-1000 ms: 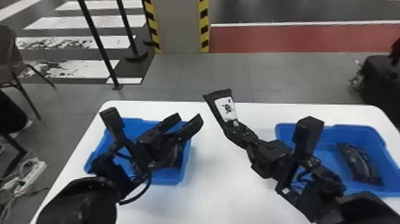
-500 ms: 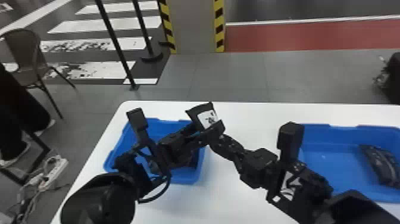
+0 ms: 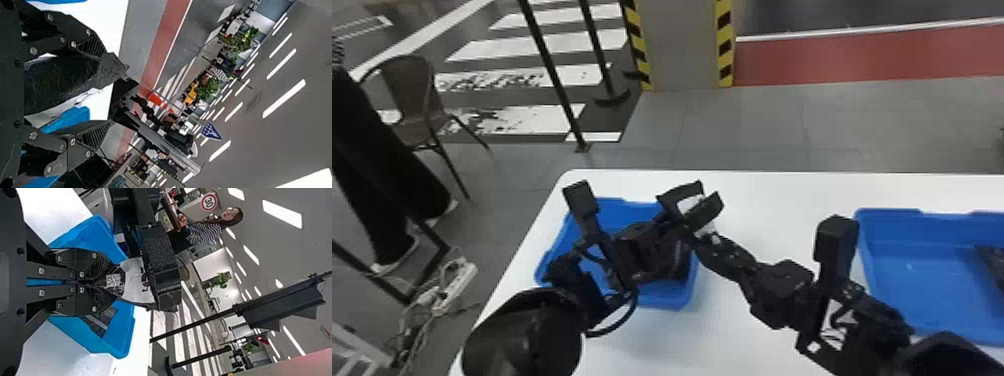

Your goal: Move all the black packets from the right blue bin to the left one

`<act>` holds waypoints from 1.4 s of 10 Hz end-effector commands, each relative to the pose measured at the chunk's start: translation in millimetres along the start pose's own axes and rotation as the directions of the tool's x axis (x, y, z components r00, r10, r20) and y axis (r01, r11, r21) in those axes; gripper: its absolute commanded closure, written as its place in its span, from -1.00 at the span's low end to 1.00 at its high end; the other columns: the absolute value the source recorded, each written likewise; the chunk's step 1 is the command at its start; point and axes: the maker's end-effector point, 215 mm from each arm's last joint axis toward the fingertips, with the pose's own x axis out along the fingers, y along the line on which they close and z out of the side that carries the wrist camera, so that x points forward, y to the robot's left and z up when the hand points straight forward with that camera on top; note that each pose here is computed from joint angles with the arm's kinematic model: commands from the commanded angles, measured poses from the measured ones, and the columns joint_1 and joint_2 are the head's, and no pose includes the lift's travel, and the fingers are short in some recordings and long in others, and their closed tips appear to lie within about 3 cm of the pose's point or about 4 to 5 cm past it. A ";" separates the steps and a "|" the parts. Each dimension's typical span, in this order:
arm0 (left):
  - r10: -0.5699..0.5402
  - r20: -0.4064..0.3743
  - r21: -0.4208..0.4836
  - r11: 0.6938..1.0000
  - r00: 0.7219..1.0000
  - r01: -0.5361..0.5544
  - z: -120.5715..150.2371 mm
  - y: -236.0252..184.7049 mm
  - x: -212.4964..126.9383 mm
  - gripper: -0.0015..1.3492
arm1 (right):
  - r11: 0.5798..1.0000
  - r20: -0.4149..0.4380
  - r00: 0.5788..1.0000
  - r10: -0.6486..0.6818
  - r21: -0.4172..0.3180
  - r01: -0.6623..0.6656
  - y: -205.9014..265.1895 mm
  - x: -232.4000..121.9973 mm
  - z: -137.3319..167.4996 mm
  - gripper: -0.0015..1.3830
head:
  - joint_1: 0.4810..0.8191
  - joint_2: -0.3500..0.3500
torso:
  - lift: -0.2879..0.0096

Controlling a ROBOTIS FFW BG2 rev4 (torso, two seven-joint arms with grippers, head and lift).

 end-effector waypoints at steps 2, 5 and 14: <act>-0.002 0.008 -0.011 1.000 1.000 0.002 0.5 -0.8 -1.4 0.81 | 1.000 0.034 0.999 -0.006 -0.002 0.006 -4.3 1.6 10.6 0.63 | 0.27 0.70 | 0.20; 0.011 0.046 0.004 1.000 0.999 -0.011 10.8 0.5 -0.8 0.81 | 0.999 0.092 0.995 -0.026 0.023 0.025 -18.6 3.2 22.0 0.02 | 0.27 0.69 | 0.20; 0.450 0.387 0.347 0.738 0.805 -0.579 71.2 135.1 -78.8 0.11 | 0.920 0.238 0.899 -0.367 -0.052 0.389 -129.9 -118.3 77.8 -0.70 | 0.27 0.66 | 0.20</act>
